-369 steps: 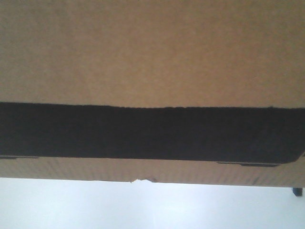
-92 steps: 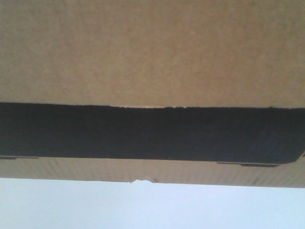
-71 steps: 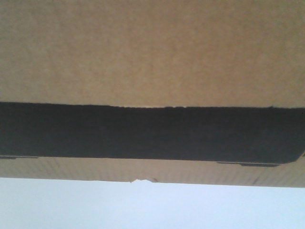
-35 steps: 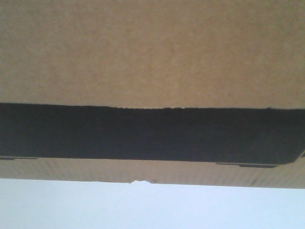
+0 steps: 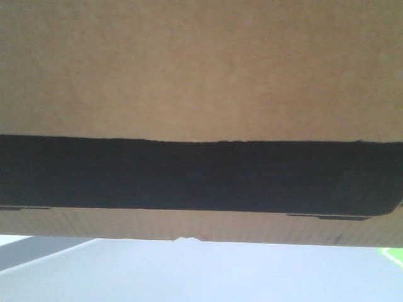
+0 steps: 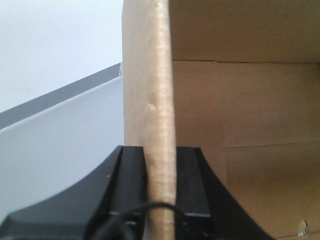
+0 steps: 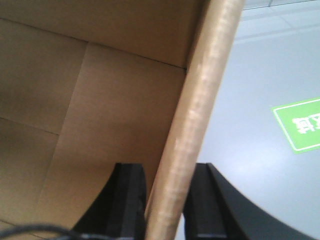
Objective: Grab box from left shelf to table start
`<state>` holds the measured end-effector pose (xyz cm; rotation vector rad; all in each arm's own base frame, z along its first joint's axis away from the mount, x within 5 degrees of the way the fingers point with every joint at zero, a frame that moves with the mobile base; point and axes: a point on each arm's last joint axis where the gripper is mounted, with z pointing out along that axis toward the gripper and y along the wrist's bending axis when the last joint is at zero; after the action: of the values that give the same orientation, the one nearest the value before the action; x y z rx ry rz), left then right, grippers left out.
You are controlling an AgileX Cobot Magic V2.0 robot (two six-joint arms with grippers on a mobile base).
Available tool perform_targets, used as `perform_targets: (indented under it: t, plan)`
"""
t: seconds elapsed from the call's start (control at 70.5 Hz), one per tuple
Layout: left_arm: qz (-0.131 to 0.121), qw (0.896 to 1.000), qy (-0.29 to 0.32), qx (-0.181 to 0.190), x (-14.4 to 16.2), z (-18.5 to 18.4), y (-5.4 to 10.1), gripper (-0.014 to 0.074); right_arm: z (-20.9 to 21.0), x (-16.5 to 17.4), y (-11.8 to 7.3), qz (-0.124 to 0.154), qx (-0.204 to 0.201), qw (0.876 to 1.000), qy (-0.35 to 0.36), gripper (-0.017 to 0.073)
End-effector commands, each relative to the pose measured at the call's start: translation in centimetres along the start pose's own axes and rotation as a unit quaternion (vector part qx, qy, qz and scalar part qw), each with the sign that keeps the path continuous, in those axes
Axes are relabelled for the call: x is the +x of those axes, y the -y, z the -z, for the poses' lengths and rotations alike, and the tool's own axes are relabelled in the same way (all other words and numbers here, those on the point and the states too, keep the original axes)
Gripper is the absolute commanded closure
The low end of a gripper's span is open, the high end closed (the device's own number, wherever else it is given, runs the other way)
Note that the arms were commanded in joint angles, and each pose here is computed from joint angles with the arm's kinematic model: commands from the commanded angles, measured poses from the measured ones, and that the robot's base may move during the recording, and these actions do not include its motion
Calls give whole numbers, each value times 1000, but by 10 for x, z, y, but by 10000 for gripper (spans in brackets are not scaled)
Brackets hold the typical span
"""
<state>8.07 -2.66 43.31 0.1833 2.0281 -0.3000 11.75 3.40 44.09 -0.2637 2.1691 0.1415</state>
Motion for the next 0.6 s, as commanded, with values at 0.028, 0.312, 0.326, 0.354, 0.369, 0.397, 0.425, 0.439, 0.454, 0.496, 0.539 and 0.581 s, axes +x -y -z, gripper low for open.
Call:
perform_targets:
  t: [0.028,0.312,0.326,0.354,0.369,0.397,0.425,0.439,0.454,0.496,0.539,0.581]
  plan:
    - [64,988,82,115,-20,14,22,690,10,-20,-8,3,-47,994,99,489]
    - [64,988,82,115,-20,14,22,690,10,-20,-8,3,-47,994,99,489]
    - [64,988,82,115,-20,14,22,690,10,-20,-8,3,-47,994,99,489]
    - [64,988,82,115,-20,14,22,690,10,-20,-8,3,-47,994,99,489]
    - [64,988,82,115,-20,14,22,690,10,-20,-8,3,-47,994,99,489]
    - [64,988,82,115,-20,14,22,690,10,-20,-8,3,-47,994,99,489]
    - [64,988,82,115,-20,14,22,690,10,-20,-8,3,-47,994,99,489]
    - [64,988,82,115,-20,14,22,690,10,-20,-8,3,-47,994,99,489]
    - [64,988,82,115,-20,14,22,690,10,-20,-8,3,-47,994,99,489]
    - [64,988,82,115,-20,14,22,690,10,-20,-8,3,-47,994,99,489]
    - [64,988,82,115,-20,14,22,690,10,-20,-8,3,-47,994,99,489]
    - [64,988,82,115,-20,14,22,690,10,-20,-8,3,-47,994,99,489]
